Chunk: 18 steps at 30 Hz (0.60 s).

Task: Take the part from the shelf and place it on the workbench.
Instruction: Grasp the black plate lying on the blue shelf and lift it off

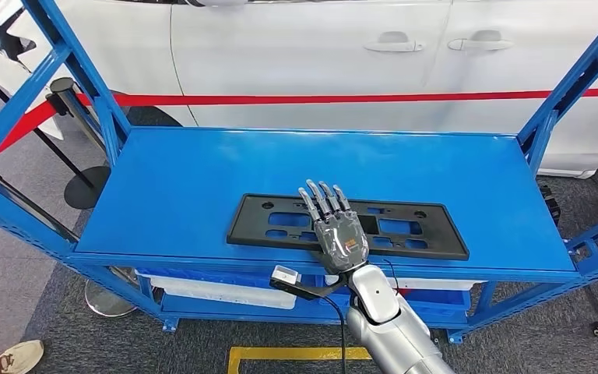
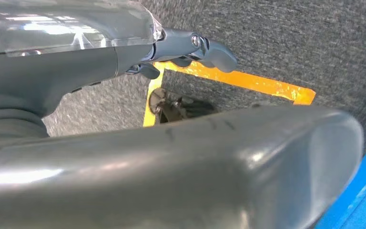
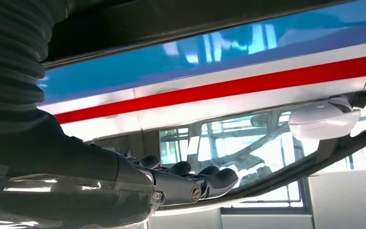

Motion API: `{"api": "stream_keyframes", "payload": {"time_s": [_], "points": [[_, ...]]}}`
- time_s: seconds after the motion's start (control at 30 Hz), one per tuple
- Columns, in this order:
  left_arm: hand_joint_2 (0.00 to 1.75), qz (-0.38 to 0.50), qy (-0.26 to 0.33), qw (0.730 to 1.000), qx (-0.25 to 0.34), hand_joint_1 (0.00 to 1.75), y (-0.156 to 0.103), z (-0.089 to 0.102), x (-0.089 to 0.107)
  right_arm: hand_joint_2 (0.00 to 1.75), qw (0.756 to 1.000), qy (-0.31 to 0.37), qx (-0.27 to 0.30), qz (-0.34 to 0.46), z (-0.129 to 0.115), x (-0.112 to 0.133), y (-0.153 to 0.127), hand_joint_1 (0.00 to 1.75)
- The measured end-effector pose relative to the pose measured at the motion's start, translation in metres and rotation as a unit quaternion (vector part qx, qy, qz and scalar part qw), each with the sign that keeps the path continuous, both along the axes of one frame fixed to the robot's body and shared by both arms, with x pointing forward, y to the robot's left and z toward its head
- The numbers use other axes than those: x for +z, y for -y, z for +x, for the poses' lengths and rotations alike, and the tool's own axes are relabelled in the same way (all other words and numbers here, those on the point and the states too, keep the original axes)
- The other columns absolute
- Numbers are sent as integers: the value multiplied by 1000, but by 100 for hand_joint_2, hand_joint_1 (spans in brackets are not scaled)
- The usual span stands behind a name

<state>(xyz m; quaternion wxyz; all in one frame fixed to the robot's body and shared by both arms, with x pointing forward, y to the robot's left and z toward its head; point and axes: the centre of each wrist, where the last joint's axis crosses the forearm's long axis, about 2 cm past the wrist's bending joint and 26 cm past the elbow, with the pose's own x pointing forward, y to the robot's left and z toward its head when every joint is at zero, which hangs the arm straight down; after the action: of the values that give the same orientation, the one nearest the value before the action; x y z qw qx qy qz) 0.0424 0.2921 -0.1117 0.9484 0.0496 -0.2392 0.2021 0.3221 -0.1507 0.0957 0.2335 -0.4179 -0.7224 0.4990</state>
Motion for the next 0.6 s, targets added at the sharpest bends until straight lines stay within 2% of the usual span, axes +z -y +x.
{"api": "stream_keyframes", "payload": {"time_s": [0.03, 0.17, 0.3, 0.6], "points": [[0, 0, 0, 1000, -1, 0, 0, 0, 0, 175, 1000, -1, -8, -5, 0, -1, 0, 0], [0, 0, -1, 1000, -3, 0, 0, 0, 0, 175, 998, -13, -61, -16, 5, -5, -2, 54], [0, -2, 2, 1000, -3, 0, 0, 2, 0, 175, 995, -27, -88, -45, 17, -10, -1, 169], [0, -6, 5, 1000, -2, 0, -1, 3, 0, 175, 990, -50, -103, -84, 25, -21, 14, 171]]}}
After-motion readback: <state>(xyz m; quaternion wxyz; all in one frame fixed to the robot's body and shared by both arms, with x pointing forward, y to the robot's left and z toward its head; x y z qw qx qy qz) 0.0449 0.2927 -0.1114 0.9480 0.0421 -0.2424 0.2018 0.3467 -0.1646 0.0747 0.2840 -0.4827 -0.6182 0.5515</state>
